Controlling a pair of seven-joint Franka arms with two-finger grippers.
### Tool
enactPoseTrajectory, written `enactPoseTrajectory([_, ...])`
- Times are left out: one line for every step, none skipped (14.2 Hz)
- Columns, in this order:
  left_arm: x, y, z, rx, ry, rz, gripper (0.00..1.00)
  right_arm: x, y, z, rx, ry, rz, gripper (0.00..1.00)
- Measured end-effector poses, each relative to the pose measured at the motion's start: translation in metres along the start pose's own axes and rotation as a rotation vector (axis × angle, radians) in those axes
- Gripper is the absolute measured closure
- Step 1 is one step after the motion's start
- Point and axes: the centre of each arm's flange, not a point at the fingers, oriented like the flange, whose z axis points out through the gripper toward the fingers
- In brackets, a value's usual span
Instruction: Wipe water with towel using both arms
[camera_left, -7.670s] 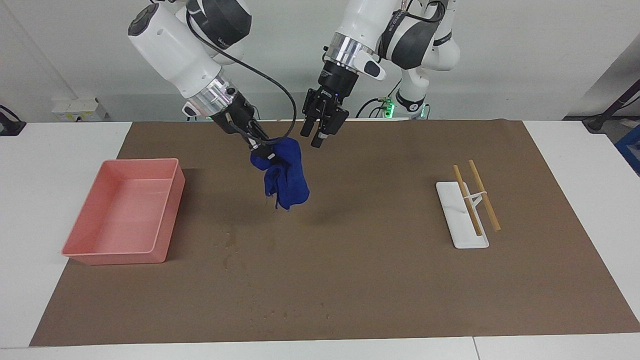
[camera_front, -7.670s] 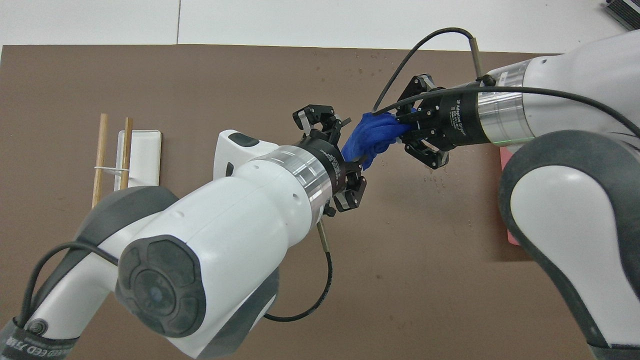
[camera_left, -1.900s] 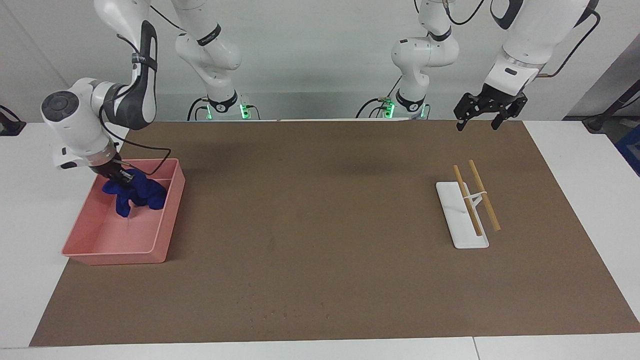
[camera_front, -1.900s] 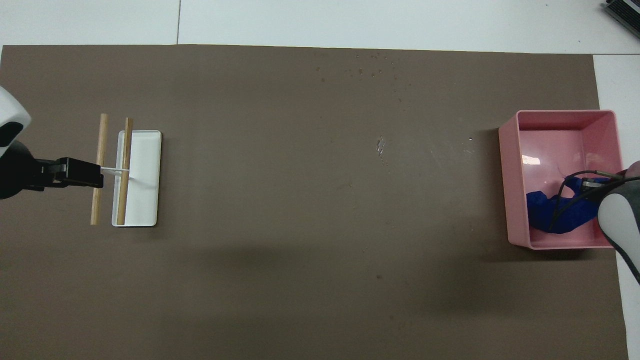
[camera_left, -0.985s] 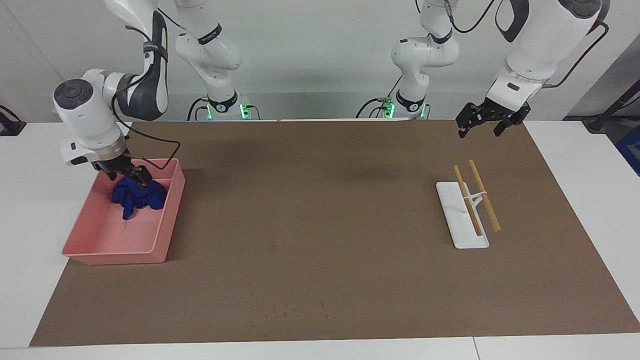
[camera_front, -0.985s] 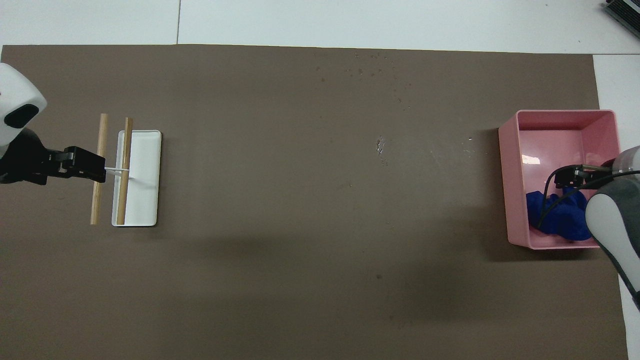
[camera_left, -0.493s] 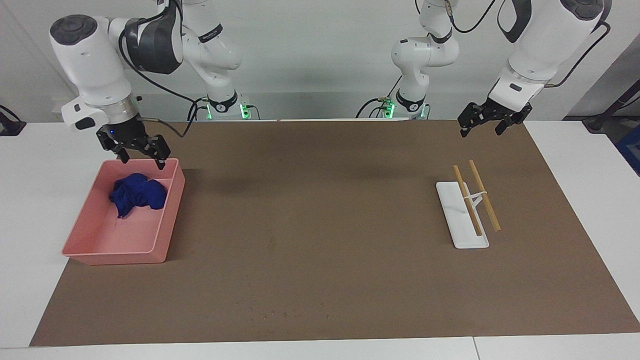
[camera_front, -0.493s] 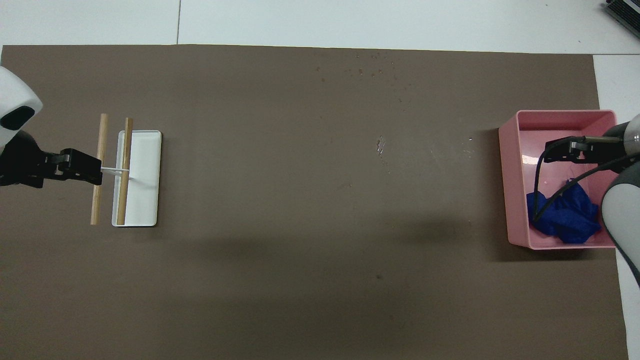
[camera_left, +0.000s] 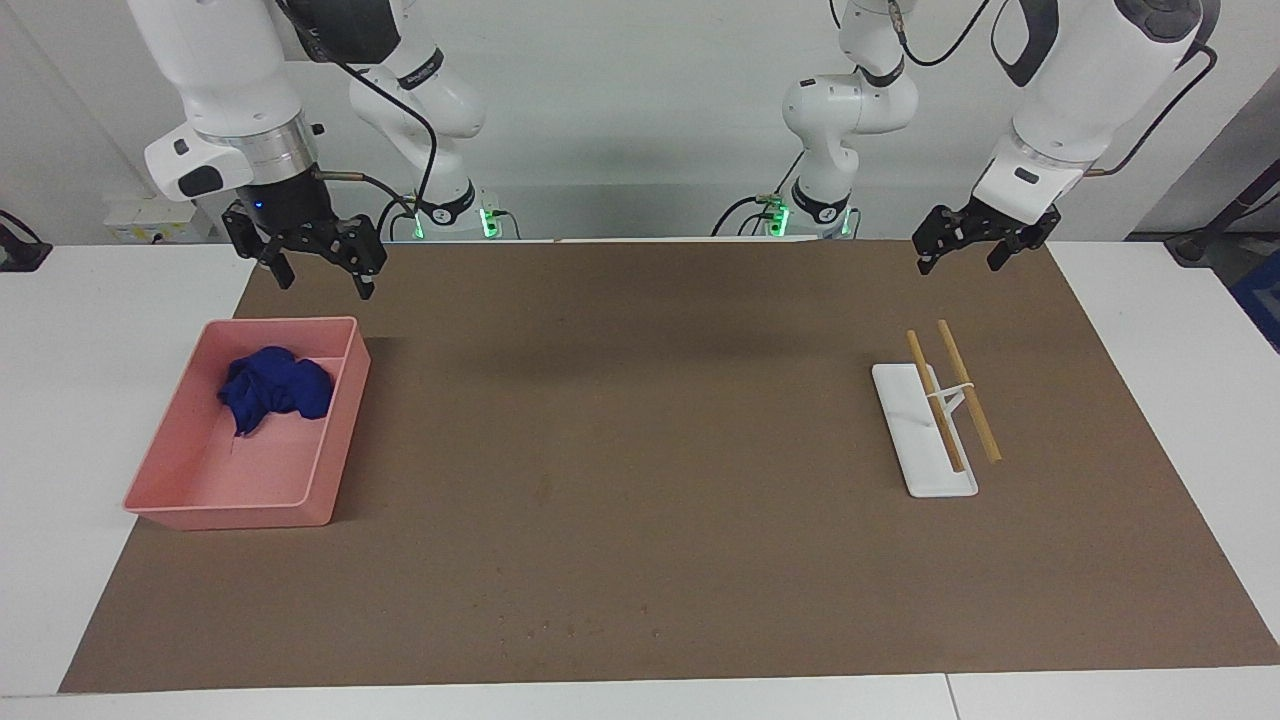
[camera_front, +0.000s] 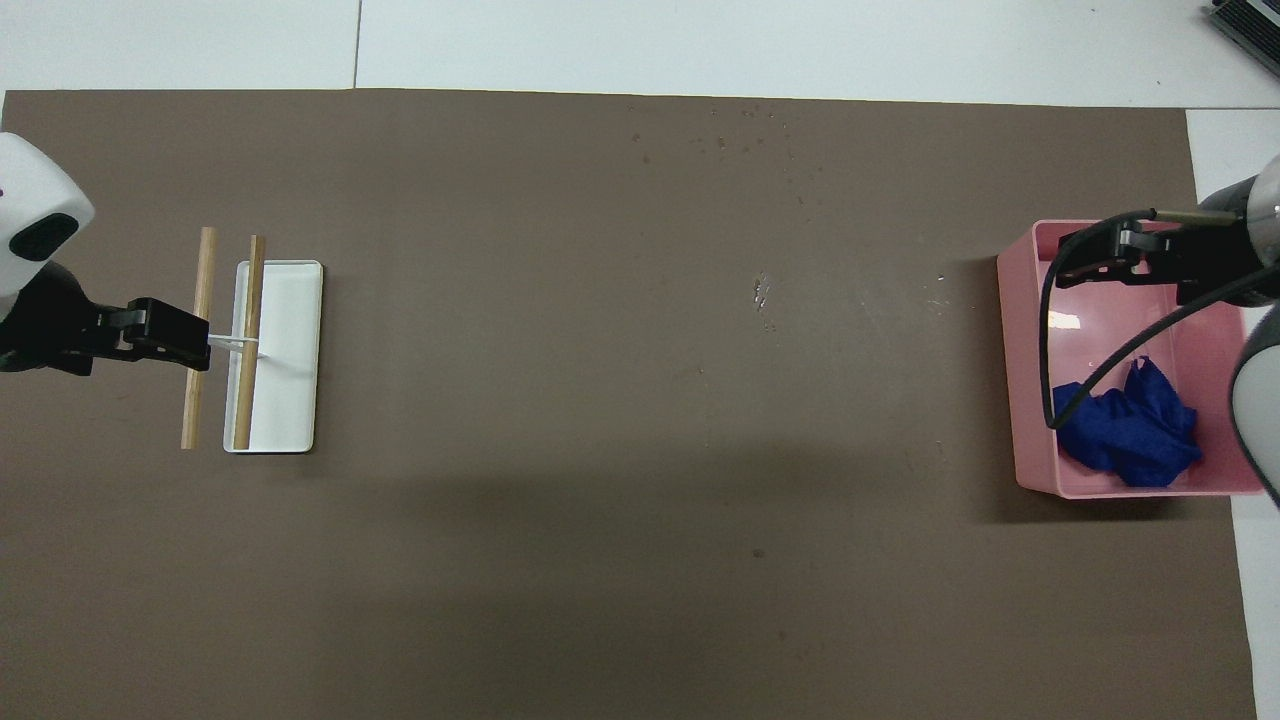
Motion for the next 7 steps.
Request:
enactPoseTrajectory([0.0000, 0.0007, 0.0000, 0.000, 0.000, 0.001, 0.00, 0.0014, 0.0011, -0.0002, 0.001, 0.001, 0.002, 0.00])
enactPoseTrajectory([0.0000, 0.0010, 0.0000, 0.000, 0.001, 0.002, 0.00, 0.0015, 0.0020, -0.0005, 0.001, -0.002, 0.003, 0.00])
enactPoseTrajectory([0.0000, 0.0011, -0.0001, 0.000, 0.001, 0.002, 0.00, 0.0008, 0.0027, -0.0010, -0.001, -0.008, 0.004, 0.00])
enactPoseTrajectory([0.0000, 0.0011, -0.0001, 0.000, 0.001, 0.002, 0.00, 0.0001, 0.0030, -0.0022, -0.002, -0.012, 0.005, 0.00])
enactPoseTrajectory([0.0000, 0.0010, -0.0001, 0.000, 0.001, 0.002, 0.00, -0.0005, 0.0016, -0.0043, -0.001, -0.010, 0.002, 0.00])
enactPoseTrajectory([0.0000, 0.0010, -0.0001, 0.000, 0.001, 0.002, 0.00, -0.0025, -0.0024, -0.0074, -0.002, -0.010, -0.005, 0.00])
enactPoseTrajectory([0.0000, 0.0009, -0.0001, 0.000, 0.001, 0.002, 0.00, -0.0047, -0.0047, -0.0096, -0.006, -0.014, -0.008, 0.00])
